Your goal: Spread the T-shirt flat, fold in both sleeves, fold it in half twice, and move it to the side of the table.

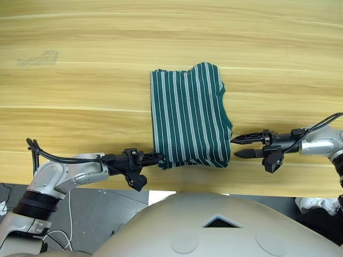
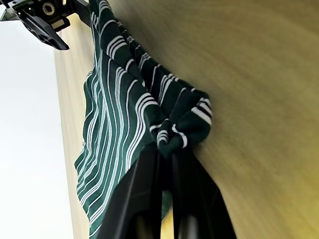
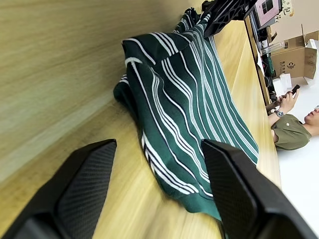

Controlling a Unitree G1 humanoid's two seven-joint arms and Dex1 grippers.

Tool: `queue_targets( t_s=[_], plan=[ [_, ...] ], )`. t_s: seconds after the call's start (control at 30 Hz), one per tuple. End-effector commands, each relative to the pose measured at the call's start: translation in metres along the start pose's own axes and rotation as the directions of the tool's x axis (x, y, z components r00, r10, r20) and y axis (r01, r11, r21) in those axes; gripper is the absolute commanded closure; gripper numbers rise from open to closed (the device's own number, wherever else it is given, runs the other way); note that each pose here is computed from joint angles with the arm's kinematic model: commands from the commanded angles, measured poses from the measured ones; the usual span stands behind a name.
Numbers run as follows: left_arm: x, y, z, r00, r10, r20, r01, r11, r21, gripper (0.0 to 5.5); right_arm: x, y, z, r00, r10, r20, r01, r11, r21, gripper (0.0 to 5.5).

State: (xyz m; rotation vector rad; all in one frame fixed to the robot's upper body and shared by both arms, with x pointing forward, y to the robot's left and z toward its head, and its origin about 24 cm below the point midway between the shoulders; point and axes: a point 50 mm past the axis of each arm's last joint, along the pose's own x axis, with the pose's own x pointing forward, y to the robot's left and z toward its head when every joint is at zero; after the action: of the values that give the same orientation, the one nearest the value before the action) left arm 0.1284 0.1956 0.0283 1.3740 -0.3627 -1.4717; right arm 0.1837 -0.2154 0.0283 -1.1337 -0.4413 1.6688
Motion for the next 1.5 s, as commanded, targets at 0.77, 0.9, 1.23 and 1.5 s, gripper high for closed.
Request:
queue_targets(
  t_s=[0.77,0.9,1.23,1.5],
  plan=[
    [0.005,-0.005,-0.003,0.998,-0.048,-0.039,0.047,0.999,-0.02,5.47,0.025,0.008,0.003,0.98,0.198,0.027,-0.198,0.95,0.243,3.35],
    [0.005,-0.005,-0.004,0.998,-0.045,-0.043,0.044,0.999,-0.021,5.47,0.027,0.008,0.006,0.98,0.196,0.035,-0.199,0.949,0.246,4.12],
    [0.007,-0.007,-0.006,0.998,-0.031,-0.056,0.026,0.996,-0.082,5.47,0.03,0.011,0.008,0.98,0.192,0.043,-0.197,0.941,0.274,5.46],
    [-0.009,0.004,0.015,0.996,-0.09,0.004,0.065,0.683,-0.727,5.47,0.021,0.0,0.016,0.987,0.122,0.106,-0.162,0.695,0.701,5.46]
  ],
)
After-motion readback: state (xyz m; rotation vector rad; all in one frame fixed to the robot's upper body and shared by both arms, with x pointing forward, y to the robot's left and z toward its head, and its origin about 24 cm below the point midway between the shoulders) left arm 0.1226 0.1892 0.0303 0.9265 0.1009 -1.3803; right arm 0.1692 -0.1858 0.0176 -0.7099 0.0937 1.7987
